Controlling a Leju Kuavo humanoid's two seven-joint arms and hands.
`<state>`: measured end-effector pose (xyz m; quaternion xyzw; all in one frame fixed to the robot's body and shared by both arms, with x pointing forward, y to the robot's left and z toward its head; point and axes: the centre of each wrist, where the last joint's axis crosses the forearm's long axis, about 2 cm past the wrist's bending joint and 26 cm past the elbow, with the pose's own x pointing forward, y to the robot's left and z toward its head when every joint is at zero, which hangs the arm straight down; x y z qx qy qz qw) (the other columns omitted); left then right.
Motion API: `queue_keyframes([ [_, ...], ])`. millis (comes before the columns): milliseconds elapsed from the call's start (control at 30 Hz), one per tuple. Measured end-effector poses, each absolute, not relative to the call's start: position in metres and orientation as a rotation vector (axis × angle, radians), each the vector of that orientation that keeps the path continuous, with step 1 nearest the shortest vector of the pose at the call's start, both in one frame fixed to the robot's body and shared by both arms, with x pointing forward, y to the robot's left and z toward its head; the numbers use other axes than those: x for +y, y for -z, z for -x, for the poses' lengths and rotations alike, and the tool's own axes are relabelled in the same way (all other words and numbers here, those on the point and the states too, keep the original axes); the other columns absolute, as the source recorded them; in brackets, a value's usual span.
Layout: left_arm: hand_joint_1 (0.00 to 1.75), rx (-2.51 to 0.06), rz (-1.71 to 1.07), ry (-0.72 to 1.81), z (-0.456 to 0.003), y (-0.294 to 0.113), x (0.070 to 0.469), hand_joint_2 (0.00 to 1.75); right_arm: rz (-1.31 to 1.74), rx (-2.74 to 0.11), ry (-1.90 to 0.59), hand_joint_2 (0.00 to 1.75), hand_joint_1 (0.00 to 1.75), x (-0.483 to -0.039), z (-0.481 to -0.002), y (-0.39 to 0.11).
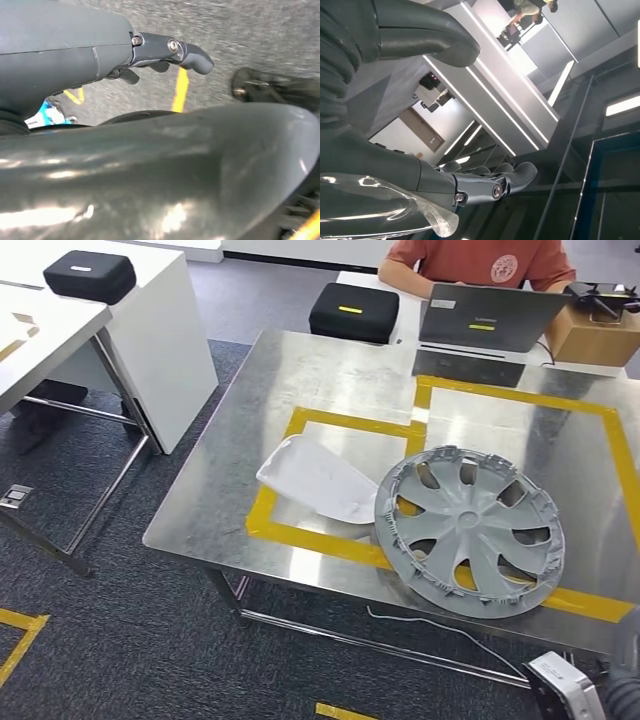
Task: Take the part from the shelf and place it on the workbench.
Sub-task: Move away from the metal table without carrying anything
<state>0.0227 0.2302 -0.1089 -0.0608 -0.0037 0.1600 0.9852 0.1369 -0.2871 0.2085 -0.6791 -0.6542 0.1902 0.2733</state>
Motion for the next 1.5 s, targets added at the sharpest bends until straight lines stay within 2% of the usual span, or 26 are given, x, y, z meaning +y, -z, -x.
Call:
queue_keyframes([
  [500,0.0,0.008,0.125,-0.324,-0.024,0.109,0.231,0.0,1.744,-1.614,-0.544,1.75,0.0,-0.287,-0.131,-0.198],
  [867,0.0,0.004,0.113,-0.322,-0.029,0.109,0.235,0.0,1.484,-1.276,-0.574,1.75,0.0,-0.29,-0.126,-0.142],
  [1233,0.0,0.029,0.092,-0.303,-0.03,0.11,0.24,0.0,1.13,-0.944,-0.666,1.75,0.0,-0.314,-0.106,-0.035],
  [1500,0.0,0.043,0.058,-0.262,-0.032,0.111,0.249,0.0,0.807,-0.538,-0.602,1.75,0.0,-0.332,-0.071,0.08],
])
